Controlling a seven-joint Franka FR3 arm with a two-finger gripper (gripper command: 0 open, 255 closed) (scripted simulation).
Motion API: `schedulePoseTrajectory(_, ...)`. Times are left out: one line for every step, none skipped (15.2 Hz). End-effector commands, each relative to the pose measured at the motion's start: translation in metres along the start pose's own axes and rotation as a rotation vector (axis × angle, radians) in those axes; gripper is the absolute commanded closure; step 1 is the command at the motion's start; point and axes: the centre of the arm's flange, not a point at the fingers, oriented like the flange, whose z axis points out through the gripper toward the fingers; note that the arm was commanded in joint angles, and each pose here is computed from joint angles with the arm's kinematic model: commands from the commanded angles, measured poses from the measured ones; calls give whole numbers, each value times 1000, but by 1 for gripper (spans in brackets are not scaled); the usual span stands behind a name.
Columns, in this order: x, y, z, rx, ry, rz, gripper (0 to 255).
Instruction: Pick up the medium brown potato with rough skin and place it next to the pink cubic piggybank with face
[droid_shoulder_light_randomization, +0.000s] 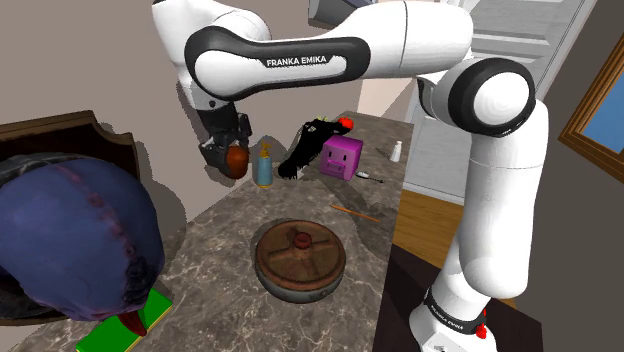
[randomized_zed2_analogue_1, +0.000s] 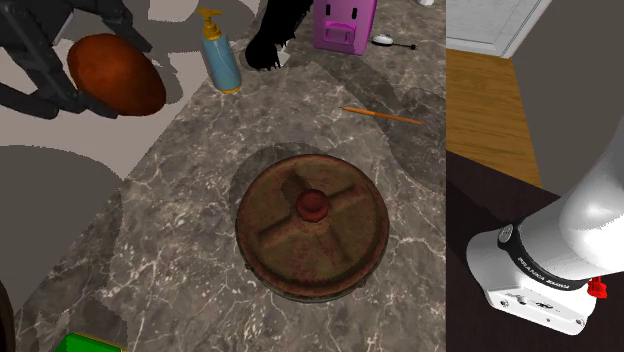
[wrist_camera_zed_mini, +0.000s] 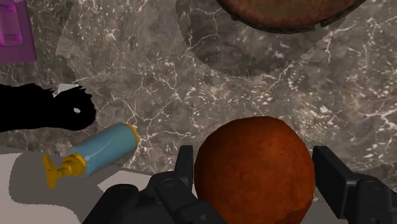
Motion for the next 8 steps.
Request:
schedulePoseTrajectory(-3,19,5,0,0,0,255)
schedulePoseTrajectory(-5,31,9,0,0,0,255)
schedulePoseTrajectory(-7,44,13,0,0,0,255)
schedulePoseTrajectory(-9,56,18,0,0,0,255)
schedulePoseTrajectory(-11,68,22,0,0,0,255)
schedulePoseTrajectory(-13,81,26,0,0,0,255)
schedulePoseTrajectory(-15,93,30,0,0,0,255)
schedulePoseTrajectory(-17,105,35,0,0,0,255)
